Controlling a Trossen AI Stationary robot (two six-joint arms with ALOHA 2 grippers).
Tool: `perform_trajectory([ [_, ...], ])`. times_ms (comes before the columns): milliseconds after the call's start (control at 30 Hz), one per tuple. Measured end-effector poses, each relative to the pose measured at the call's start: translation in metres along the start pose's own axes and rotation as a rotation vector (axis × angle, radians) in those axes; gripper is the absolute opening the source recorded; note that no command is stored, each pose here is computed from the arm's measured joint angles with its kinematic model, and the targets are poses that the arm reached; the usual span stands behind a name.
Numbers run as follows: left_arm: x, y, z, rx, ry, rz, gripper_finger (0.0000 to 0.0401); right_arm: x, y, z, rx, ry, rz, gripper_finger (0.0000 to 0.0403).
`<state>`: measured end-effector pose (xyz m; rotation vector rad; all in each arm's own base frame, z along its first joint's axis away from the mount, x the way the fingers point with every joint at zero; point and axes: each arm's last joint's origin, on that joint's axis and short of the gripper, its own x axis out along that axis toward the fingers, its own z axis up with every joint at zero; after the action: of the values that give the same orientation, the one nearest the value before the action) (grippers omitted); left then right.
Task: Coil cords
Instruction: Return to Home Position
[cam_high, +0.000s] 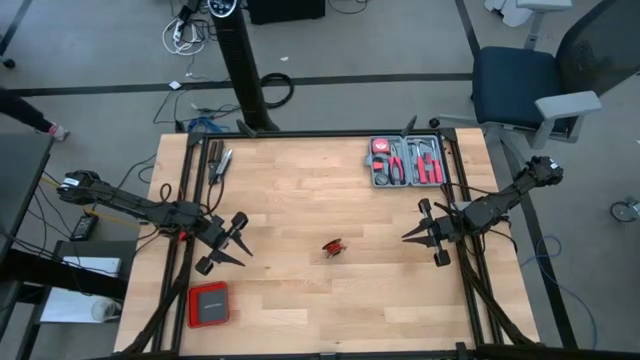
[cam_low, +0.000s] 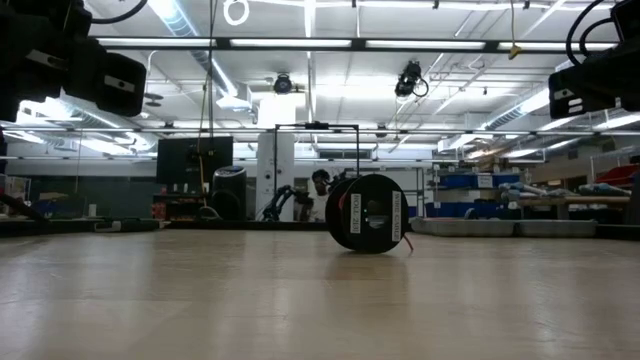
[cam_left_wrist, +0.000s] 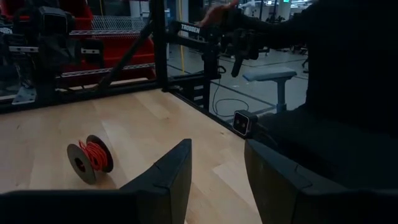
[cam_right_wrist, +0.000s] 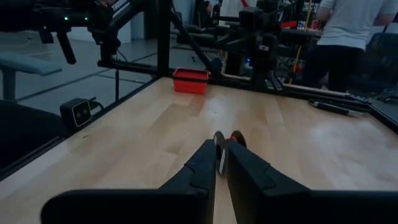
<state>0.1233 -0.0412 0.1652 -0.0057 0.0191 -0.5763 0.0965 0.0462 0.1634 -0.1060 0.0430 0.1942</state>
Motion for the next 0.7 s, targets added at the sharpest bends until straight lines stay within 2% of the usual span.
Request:
perform_trajectory([
  [233,-0.002,-0.001,0.001,0.002,-0.006,0.0,0.0152,0.0,0.0,-0.003,-0.009,0.025,0.002,0.0035],
  [367,-0.007,-0.002,-0.006,-0.024,0.074,0.002,0.0152,0.0,0.0,-0.005,-0.017,0.045,0.004,0.0035],
  [567,-0.014,-0.004,-0.025,-0.09,0.266,0.005,0.0152,0.0,-0.002,-0.005,-0.013,0.042,-0.012,0.0035],
  [700,-0.015,-0.004,-0.023,-0.081,0.245,0.032,0.0152,0.0,-0.002,-0.005,-0.012,0.042,-0.017,0.0035],
])
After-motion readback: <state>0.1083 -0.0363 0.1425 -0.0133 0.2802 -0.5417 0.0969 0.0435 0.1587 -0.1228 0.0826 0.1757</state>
